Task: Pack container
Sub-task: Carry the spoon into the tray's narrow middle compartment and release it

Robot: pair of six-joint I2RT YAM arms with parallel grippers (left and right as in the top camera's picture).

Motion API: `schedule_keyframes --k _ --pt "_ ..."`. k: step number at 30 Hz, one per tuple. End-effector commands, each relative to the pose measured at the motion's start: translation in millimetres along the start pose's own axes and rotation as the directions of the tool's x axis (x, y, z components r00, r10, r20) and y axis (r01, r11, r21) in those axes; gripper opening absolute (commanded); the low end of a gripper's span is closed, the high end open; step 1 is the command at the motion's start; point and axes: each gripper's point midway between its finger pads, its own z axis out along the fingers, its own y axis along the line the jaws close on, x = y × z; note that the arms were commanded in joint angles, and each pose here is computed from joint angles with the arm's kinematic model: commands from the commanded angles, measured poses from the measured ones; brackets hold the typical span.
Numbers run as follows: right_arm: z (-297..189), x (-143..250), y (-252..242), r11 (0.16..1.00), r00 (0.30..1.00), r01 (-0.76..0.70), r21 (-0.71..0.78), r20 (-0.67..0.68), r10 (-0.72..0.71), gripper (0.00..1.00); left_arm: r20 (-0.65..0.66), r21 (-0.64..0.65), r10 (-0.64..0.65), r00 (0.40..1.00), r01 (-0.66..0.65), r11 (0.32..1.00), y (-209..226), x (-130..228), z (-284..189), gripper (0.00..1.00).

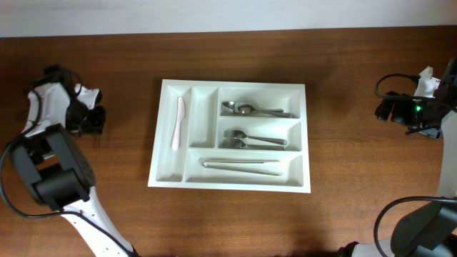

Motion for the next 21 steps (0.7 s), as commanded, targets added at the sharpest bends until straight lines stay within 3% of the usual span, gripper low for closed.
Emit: schedule_keyframes --k 1,6,9,11,16,21 --pt "-9.3 -1.3 3.2 1.0 1.0 -0.005 -0.015 0.026 0.005 0.99 0.159 -0.012 0.019 0.987 -0.017 1.0 -53.5 -33.4 -88.4 0.02" --pt "-9.3 -1.4 4.1 1.0 1.0 -0.005 -0.021 0.026 0.005 0.99 0.252 -0.006 0.112 0.961 -0.115 0.993 -141.1 -35.2 -159.9 0.02" --pt "-9.3 -1.4 4.1 1.0 1.0 -0.005 -0.021 0.026 0.005 0.99 0.28 0.017 0.151 0.948 -0.162 0.987 -198.2 -28.4 -175.0 0.02" --pt "-9.3 -1.5 4.1 1.0 1.0 -0.005 -0.021 0.027 0.005 0.99 0.275 0.049 0.15 0.95 -0.17 0.984 -243.5 -21.1 -172.1 0.02" --pt "-9.3 -2.8 4.0 1.0 0.999 -0.004 -0.021 0.032 0.004 0.99 0.254 0.071 0.231 0.939 -0.256 0.964 -310.1 -13.4 -147.9 0.02" --pt "-9.4 -3.9 3.9 1.0 0.999 -0.003 -0.02 0.036 0.004 0.99 0.13 0.068 0.245 0.961 -0.255 0.964 -336.2 -7.6 -87.2 0.02"
